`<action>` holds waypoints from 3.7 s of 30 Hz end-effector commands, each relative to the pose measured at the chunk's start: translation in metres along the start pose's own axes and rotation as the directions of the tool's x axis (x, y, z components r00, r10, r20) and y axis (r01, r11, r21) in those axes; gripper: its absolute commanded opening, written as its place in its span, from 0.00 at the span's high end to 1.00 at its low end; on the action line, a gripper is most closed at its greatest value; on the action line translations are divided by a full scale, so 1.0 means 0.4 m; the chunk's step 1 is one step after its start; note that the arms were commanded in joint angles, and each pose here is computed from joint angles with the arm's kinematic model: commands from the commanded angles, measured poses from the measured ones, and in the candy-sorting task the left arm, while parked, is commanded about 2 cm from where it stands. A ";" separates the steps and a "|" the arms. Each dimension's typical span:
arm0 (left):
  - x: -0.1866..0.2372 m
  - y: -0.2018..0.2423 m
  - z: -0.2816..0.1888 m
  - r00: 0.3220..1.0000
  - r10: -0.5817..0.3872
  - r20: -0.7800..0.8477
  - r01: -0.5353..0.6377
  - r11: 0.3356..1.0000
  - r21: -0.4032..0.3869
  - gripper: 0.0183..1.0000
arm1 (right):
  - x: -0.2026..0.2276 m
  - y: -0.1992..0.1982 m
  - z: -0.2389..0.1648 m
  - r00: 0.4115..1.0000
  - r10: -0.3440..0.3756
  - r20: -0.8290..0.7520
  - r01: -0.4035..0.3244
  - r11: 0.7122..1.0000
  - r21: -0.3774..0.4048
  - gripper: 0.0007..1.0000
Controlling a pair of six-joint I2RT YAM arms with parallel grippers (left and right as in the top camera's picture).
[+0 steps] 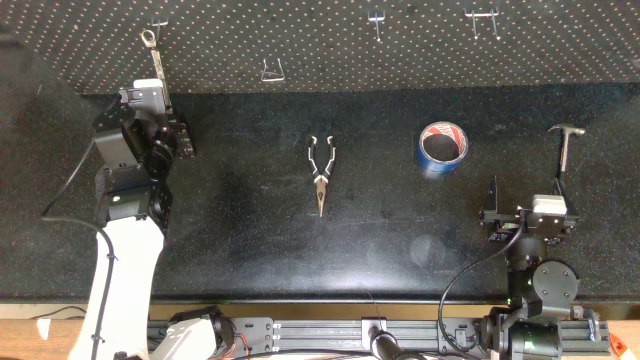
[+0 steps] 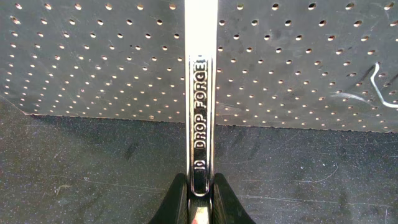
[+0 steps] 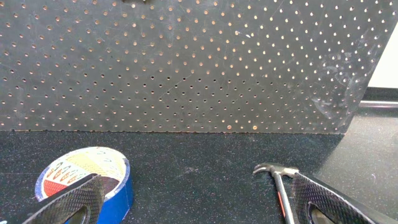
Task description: Place Tools Onto Pegboard
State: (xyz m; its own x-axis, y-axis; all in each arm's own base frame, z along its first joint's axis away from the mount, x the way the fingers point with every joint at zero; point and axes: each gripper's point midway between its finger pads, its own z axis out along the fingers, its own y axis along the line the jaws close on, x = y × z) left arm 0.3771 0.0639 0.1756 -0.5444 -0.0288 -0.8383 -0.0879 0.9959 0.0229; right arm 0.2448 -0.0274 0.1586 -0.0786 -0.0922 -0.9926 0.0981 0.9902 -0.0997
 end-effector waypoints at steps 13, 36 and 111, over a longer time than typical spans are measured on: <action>-0.077 -0.021 -0.057 0.999 -0.027 0.045 0.027 1.000 -0.003 0.99 | 0.003 0.002 -0.001 1.000 -0.010 0.000 0.010 1.000 -0.005 0.02; -0.058 0.000 -0.131 0.998 -0.063 0.023 0.064 0.996 -0.061 0.99 | 0.003 0.002 -0.001 1.000 -0.010 0.000 0.010 1.000 -0.006 0.02; -0.050 -0.017 0.031 0.999 -0.019 -0.046 0.019 1.000 0.001 0.00 | 0.003 0.002 -0.001 1.000 -0.010 0.000 0.010 1.000 -0.006 0.02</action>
State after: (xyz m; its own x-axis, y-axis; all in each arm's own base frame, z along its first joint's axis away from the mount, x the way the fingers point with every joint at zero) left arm 0.4007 0.0584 0.1667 -0.6005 -0.0834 -0.7952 -0.1139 0.9933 -0.0182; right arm 0.2448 -0.0274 0.1586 -0.0786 -0.0922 -0.9926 0.0984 0.9901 -0.0998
